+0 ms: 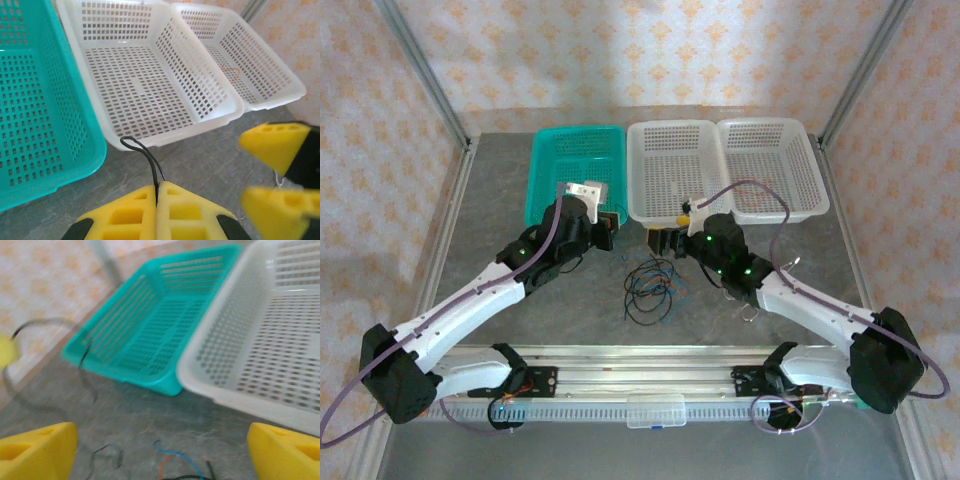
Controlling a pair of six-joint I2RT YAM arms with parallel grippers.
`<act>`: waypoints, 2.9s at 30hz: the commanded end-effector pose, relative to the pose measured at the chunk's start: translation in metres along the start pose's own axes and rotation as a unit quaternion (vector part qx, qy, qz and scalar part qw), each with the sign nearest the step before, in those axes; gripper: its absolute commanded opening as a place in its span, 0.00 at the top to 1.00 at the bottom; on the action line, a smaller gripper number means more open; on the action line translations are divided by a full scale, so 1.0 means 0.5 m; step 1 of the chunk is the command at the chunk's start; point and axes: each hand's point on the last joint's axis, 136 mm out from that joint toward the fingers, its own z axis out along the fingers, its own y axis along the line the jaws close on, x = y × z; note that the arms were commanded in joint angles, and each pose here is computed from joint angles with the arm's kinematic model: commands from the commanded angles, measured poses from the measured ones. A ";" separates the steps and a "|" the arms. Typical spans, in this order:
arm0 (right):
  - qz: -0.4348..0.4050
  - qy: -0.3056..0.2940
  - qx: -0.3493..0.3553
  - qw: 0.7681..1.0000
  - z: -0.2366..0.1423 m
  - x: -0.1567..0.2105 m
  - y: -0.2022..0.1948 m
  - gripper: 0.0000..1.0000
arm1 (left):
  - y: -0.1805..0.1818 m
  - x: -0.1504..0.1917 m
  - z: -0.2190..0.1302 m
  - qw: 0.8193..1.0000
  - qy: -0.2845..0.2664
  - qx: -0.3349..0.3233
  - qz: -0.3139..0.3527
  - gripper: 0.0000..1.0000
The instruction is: Untangle the cables
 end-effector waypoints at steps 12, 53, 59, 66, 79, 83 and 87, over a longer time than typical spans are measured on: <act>-0.059 -0.050 -0.160 0.984 0.044 -0.036 0.110 0.29 | -0.037 -0.140 -0.061 0.993 -0.085 0.056 -0.051 1.00; 0.079 -0.090 -0.046 0.992 0.141 -0.096 0.040 1.00 | 0.017 -0.317 -0.195 0.966 -0.221 0.061 -0.123 1.00; 0.057 -0.094 -0.062 0.992 0.127 -0.111 0.058 1.00 | -0.009 -0.330 -0.204 0.965 -0.217 0.099 -0.109 1.00; 0.058 -0.151 -0.148 0.976 0.095 -0.212 0.136 0.98 | -0.048 -0.339 -0.203 0.957 -0.213 0.159 -0.115 1.00; -0.128 -0.062 -0.117 0.983 0.070 -0.247 0.174 1.00 | -0.008 -0.309 -0.175 0.985 -0.162 0.064 0.008 0.47; -0.169 -0.031 -0.089 0.981 0.056 -0.260 0.168 1.00 | -0.038 -0.301 -0.188 0.979 -0.165 0.099 0.067 0.35; -0.194 -0.020 -0.094 0.976 0.030 -0.275 0.176 1.00 | -0.068 -0.281 -0.183 0.976 -0.132 0.139 0.107 0.28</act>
